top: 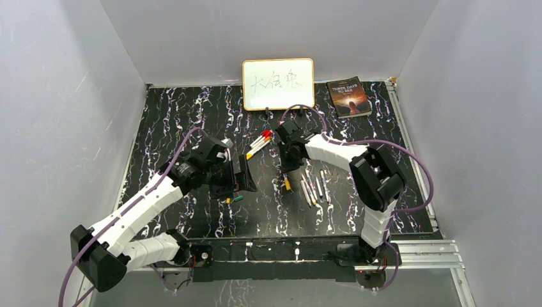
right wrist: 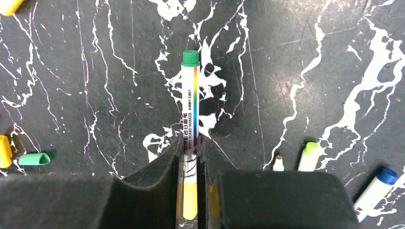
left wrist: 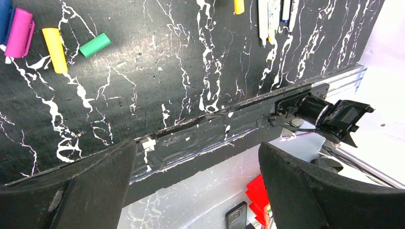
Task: Open the pen caps
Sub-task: Pick up the pen from the center of the board.
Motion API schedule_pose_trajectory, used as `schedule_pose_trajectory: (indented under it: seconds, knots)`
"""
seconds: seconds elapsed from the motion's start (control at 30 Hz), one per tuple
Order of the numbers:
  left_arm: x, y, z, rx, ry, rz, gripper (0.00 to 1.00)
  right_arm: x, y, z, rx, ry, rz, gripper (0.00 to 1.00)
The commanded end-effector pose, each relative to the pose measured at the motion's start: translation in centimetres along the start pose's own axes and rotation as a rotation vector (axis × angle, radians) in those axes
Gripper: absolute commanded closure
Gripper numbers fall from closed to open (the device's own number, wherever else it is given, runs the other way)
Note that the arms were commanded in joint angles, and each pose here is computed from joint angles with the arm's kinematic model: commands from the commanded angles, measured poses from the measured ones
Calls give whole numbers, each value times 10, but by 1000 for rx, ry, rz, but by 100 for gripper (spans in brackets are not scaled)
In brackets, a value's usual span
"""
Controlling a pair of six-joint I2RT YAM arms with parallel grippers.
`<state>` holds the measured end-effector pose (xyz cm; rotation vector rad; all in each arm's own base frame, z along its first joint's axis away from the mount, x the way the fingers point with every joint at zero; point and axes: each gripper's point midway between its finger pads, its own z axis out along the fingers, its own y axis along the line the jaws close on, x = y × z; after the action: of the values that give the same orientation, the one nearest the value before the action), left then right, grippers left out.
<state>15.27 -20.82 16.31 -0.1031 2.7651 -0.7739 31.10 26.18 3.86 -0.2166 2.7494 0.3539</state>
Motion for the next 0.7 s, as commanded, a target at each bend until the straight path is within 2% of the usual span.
schedule_pose_trajectory:
  seconds: [0.0, 0.37, 0.67]
  knots:
    - [-4, -6, 9, 33, 3, 24, 2, -12, 1, -17, -19, -69, -49, 100]
    - [-22, -23, 24, 56, 19, 105, 2, -20, 4, -14, -22, -81, -77, 100]
    - [-25, -36, 13, 157, -53, 94, 2, -31, 22, -46, -99, -111, -87, 100]
